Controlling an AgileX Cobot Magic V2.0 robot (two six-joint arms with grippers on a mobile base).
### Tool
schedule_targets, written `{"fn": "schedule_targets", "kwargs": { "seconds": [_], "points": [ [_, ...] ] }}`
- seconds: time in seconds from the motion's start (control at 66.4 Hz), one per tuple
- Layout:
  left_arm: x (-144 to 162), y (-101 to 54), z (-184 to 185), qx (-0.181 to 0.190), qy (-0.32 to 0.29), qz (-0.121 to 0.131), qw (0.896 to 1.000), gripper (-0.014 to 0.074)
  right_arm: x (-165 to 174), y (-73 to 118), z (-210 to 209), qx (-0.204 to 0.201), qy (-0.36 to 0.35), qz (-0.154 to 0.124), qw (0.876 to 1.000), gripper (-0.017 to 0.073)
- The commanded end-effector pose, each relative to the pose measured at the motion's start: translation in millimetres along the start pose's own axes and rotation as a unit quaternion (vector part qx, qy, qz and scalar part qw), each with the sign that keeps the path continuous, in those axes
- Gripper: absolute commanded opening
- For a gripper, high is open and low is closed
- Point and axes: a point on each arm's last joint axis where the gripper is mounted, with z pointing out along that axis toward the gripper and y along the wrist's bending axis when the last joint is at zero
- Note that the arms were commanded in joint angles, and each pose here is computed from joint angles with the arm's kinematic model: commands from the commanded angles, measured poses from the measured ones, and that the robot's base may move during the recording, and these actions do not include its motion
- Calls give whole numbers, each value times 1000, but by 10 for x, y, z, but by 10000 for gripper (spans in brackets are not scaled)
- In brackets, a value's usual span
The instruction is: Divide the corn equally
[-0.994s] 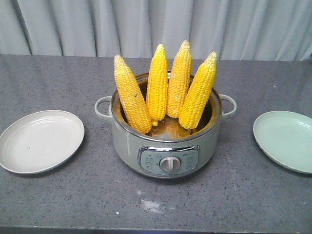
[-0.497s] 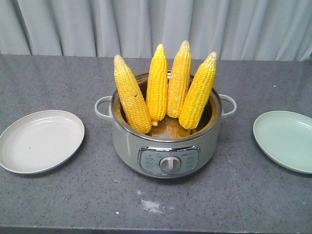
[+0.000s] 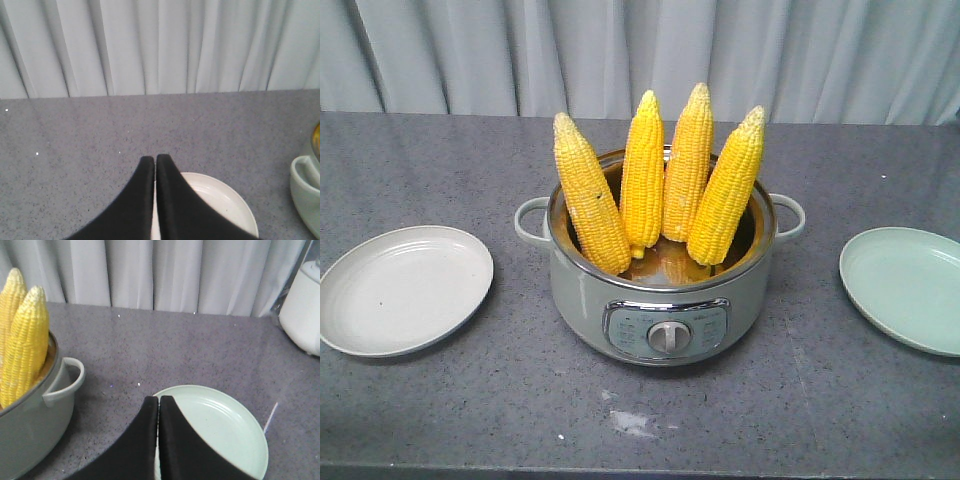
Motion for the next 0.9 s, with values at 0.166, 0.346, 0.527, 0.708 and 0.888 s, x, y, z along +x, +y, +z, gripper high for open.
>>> {"fn": "schedule_targets", "kwargs": {
  "seconds": [0.166, 0.346, 0.527, 0.708, 0.888],
  "points": [
    [-106, 12, 248, -2, -3, -1, 1000, -6, -71, -11, 247, 1, 19, -3, 1000, -8],
    [-62, 12, 372, -1, 21, -2, 1000, -6, -11, -10, 370, 0, 55, -3, 998, -8],
    [-18, 12, 494, 0, 41, -2, 999, 21, 49, -8, 456, -2, 89, -3, 996, 21],
    [18, 12, 608, 0, 58, -2, 998, 175, 100, -7, 527, -4, 117, -5, 993, 234],
    [25, 12, 632, 0, 62, -2, 998, 435, 106, -5, 544, -5, 120, -3, 993, 561]
  ]
}}
